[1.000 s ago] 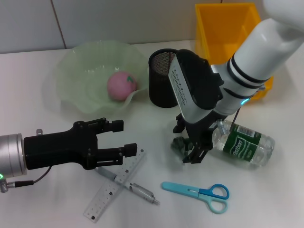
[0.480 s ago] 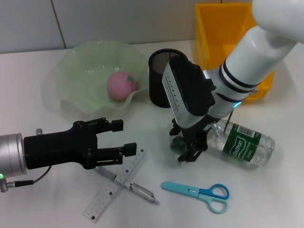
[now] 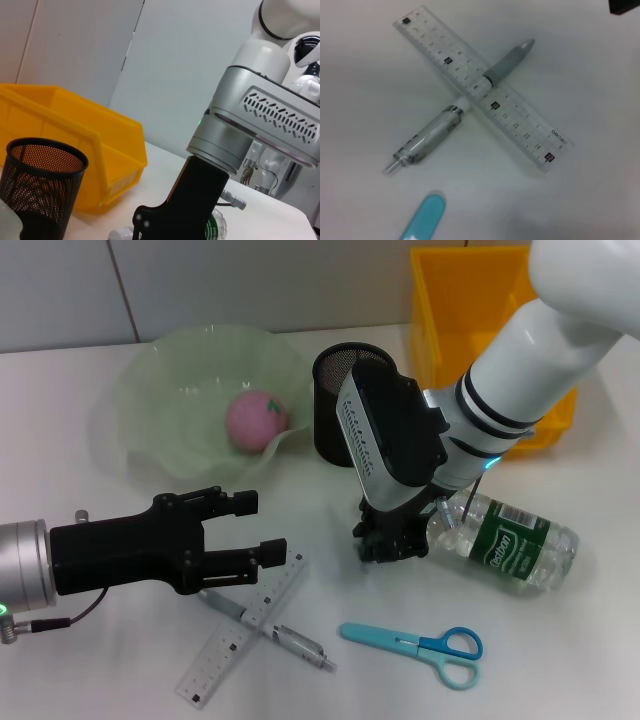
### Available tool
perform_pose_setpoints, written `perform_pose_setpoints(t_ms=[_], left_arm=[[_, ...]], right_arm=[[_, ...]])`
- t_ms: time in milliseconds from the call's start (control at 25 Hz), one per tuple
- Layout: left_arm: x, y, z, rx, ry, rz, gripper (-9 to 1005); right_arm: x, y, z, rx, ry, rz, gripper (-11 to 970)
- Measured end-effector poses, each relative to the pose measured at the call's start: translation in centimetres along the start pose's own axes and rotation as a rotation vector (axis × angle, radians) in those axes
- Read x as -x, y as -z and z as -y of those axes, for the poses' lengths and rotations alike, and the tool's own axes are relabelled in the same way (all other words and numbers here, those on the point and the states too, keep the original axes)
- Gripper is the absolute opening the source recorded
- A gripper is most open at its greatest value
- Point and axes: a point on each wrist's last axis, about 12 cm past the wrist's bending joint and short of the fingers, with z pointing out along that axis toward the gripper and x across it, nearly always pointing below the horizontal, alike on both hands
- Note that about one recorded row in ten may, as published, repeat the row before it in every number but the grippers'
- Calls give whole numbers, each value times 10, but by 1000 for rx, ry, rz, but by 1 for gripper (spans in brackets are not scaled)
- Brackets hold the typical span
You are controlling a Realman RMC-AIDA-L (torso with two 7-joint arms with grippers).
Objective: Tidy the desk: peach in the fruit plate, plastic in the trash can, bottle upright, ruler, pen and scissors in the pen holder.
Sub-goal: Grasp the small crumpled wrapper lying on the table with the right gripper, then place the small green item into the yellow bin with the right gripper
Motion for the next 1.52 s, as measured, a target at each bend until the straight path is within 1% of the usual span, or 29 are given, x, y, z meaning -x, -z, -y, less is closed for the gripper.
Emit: perform_pose_setpoints(t_ms=[200,360,480,560,600,640,680,720,760,800,840,920,960,1000,1040,1080,1120,1160,1200,1280,1320,1360,1480,1520], left_arm=[[0,1,0,1,-2,-2,808],[1,1,-1,2,-5,-3,807],[3,1,-2,1,-9,-5,807],[3,1,-2,1,-10,-5,806],[3,1,-2,2,-11,-5,806],[3,1,-2,2,-11,-5,806],[3,1,-2,2,-11,-5,805],[3,0,-2,9,-27,4,805],[3,0,-2,9,-27,4,805],[3,0,-2,12,-36,9,805],[3,-1,-2,12,-39,10,805],[3,-2,-3,14,-42,10,804],[3,-2,-3,14,-42,10,804],[3,-3,-3,15,-41,11,804],[3,-4,-3,16,-41,12,803],[3,-4,-3,18,-43,13,803],[3,-5,-2,19,-45,14,803],[3,-5,-2,19,-45,14,803],[3,-6,-2,20,-47,16,802],[3,-7,-2,21,-49,21,802],[3,-8,-2,21,-48,24,802],[3,-9,-2,21,-49,27,801],[4,-10,-2,20,-49,29,801],[4,-10,-2,20,-49,30,801]], right_arm=[[1,2,0,0,0,5,156],[1,4,1,-6,-1,15,132],[2,10,1,-16,-22,51,113],[2,18,3,-27,-54,94,101],[0,28,5,-52,-101,152,95],[0,28,5,-52,-101,152,87],[-2,34,6,-66,-125,186,78],[-8,45,7,-96,-180,268,70],[-8,45,7,-96,-180,268,61],[-15,55,7,-123,-226,347,53],[-15,55,7,-123,-226,347,51],[-28,71,6,-172,-302,462,47],[-28,71,6,-172,-302,462,45],[-39,82,5,-219,-362,543,43],[-44,87,4,-245,-394,586,43],[-44,87,4,-245,-394,586,42],[-56,95,4,-300,-460,669,41],[-56,95,4,-300,-460,669,41],[-63,99,3,-330,-494,708,40],[-78,106,2,-402,-568,773,40],[-92,109,1,-469,-639,818,39],[-92,109,1,-469,-639,818,39],[-110,108,1,-561,-748,869,42],[-122,105,1,-616,-815,875,46]])
